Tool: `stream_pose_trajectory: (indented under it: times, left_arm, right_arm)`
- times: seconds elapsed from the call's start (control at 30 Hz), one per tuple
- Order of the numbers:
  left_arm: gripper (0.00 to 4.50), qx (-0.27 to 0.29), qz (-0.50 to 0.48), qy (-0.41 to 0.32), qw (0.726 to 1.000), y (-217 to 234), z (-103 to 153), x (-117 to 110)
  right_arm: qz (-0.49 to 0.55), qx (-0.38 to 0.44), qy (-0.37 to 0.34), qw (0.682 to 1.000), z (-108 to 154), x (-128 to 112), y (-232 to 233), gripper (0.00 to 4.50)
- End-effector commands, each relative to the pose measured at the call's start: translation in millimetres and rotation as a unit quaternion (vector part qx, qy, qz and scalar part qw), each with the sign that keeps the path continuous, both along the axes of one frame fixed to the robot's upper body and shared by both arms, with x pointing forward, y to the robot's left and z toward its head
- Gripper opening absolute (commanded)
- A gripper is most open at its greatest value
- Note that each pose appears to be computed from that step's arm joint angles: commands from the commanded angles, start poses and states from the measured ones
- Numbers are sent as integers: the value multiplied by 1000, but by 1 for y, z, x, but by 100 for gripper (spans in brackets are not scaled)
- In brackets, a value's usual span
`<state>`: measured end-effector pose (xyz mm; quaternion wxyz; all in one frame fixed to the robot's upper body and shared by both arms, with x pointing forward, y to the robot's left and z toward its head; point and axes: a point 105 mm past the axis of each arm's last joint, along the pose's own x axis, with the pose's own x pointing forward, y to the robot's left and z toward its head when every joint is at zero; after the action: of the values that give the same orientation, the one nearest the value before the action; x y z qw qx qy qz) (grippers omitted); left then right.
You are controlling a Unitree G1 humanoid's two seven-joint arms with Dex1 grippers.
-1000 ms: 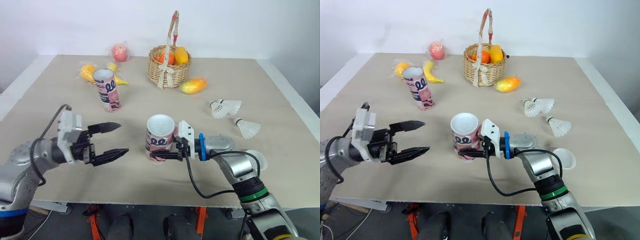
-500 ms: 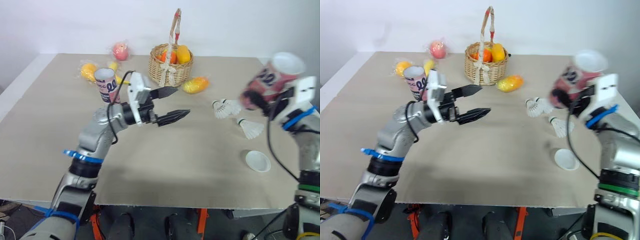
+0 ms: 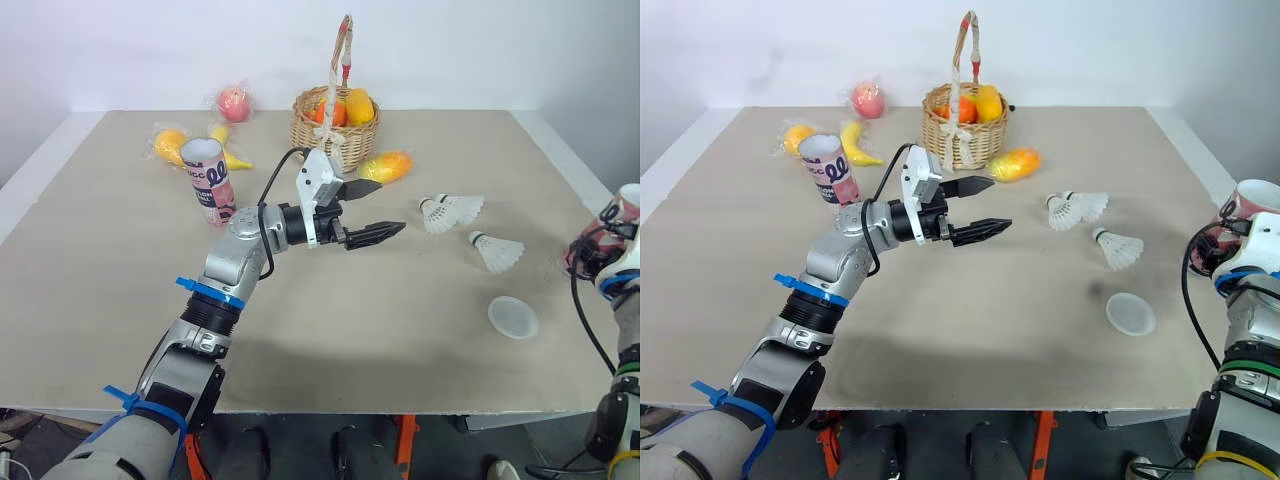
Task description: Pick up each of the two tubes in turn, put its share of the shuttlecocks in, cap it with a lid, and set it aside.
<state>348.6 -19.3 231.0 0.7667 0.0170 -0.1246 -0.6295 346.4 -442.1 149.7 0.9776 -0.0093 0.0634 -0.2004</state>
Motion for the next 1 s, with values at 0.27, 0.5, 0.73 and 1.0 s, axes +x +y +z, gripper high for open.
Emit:
stream_pose_trajectory:
  times: [0.27, 0.5, 0.73, 1.0]
  left_arm:
    - [450, -12, 2, -14, 1000, 11, 6, -8]
    - [450, -17, 4, -8, 1000, 14, 4, -9]
    - [450, -21, 1, -6, 1000, 16, 4, -12]
    - [450, 21, 65, 23, 997, 59, -18, -10]
  right_arm:
    - [31, 14, 3, 999, -5, -11, -5, 440]
    - [61, -16, 36, 997, -12, -26, -3, 440]
    - [111, -23, 60, 992, -16, -36, 8, 440]
    - [277, -35, 42, 959, 20, -61, 46, 440]
